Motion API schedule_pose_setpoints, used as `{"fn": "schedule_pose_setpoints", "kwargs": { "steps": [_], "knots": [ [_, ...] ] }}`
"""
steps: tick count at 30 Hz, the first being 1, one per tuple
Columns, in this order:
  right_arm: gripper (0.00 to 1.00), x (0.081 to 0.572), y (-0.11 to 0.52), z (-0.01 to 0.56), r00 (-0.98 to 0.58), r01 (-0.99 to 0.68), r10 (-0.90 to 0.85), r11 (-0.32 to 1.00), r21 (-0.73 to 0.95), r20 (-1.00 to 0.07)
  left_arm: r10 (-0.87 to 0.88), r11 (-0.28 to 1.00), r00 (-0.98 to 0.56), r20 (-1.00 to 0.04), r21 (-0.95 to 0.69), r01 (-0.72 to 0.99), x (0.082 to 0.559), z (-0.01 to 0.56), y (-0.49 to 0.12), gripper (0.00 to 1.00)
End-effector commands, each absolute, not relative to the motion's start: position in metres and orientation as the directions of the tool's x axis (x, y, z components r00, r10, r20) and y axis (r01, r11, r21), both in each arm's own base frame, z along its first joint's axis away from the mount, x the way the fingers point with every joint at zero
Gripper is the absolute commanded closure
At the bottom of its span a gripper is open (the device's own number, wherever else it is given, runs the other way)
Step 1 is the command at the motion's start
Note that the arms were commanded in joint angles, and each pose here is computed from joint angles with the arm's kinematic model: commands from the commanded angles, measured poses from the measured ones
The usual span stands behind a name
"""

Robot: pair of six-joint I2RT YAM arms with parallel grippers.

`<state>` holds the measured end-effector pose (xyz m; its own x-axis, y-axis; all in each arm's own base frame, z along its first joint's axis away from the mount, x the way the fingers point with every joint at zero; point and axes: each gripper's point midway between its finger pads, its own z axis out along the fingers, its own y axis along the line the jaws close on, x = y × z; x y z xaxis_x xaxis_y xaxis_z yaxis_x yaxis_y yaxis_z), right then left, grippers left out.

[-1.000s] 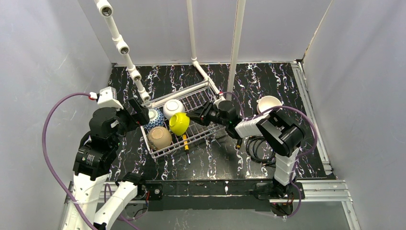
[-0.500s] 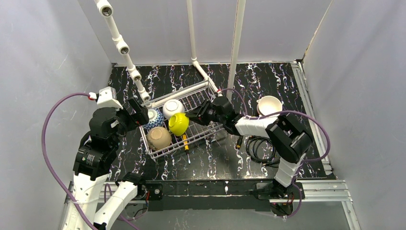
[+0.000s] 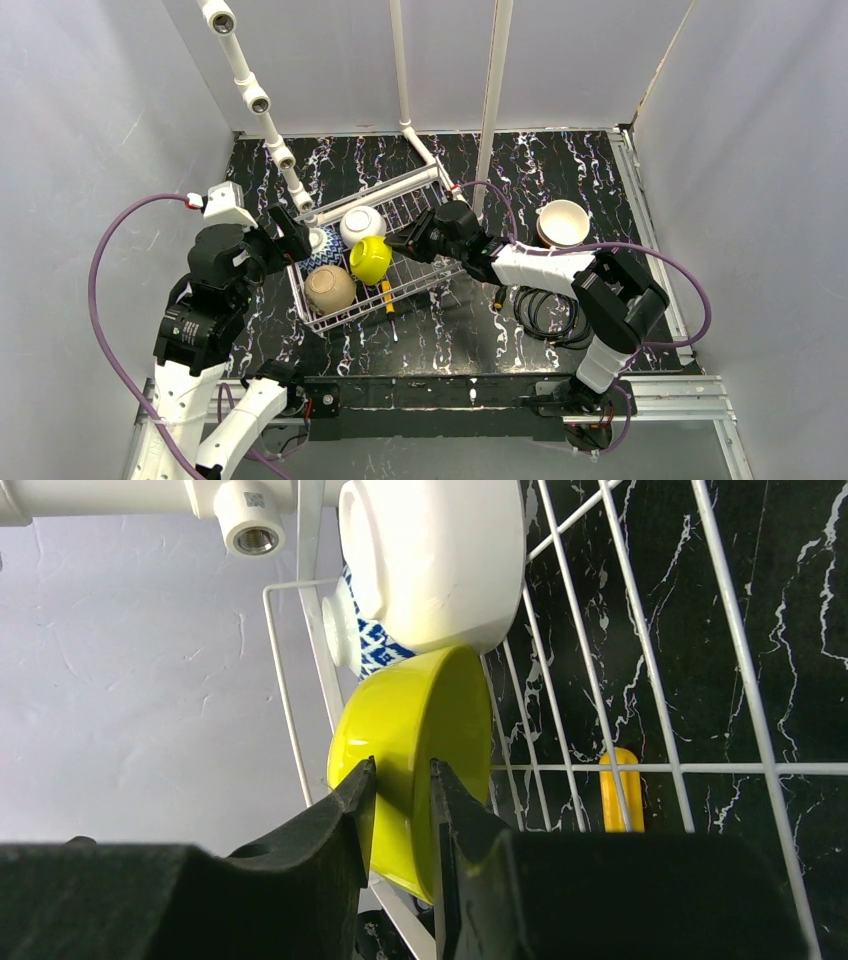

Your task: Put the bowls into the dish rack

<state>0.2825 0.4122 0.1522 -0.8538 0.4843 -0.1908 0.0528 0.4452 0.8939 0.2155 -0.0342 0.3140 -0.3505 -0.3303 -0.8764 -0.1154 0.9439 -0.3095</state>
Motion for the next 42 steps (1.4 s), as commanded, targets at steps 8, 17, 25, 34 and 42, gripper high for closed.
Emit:
{"fn": "schedule_pose_setpoints", "kwargs": {
  "steps": [8,17,25,34,42],
  "knots": [
    [0.71,0.296,0.407,0.120,-0.813,-0.140,0.410,0.553,0.821,-0.415,-0.314,0.949,-0.368,-0.875,-0.281,-0.140,0.216,0.304,-0.030,0.02],
    [0.74,0.293,0.417,0.115,-0.806,-0.235,0.381,0.496,0.836,-0.452,-0.307,0.951,-0.374,-0.875,-0.272,-0.145,0.219,0.302,-0.029,0.02],
    [0.72,0.288,0.420,0.104,-0.786,-0.370,0.271,0.515,0.773,-0.556,-0.297,0.954,-0.372,-0.879,-0.261,-0.147,0.220,0.303,-0.028,0.02],
    [0.62,0.296,0.416,0.106,-0.747,-0.406,0.208,0.609,0.681,-0.632,-0.298,0.954,-0.373,-0.879,-0.262,-0.145,0.222,0.303,-0.029,0.02],
    [0.59,0.316,0.416,0.144,-0.660,-0.452,0.208,0.658,0.603,-0.722,-0.297,0.954,-0.373,-0.879,-0.262,-0.143,0.221,0.304,-0.029,0.02]
  ]
}}
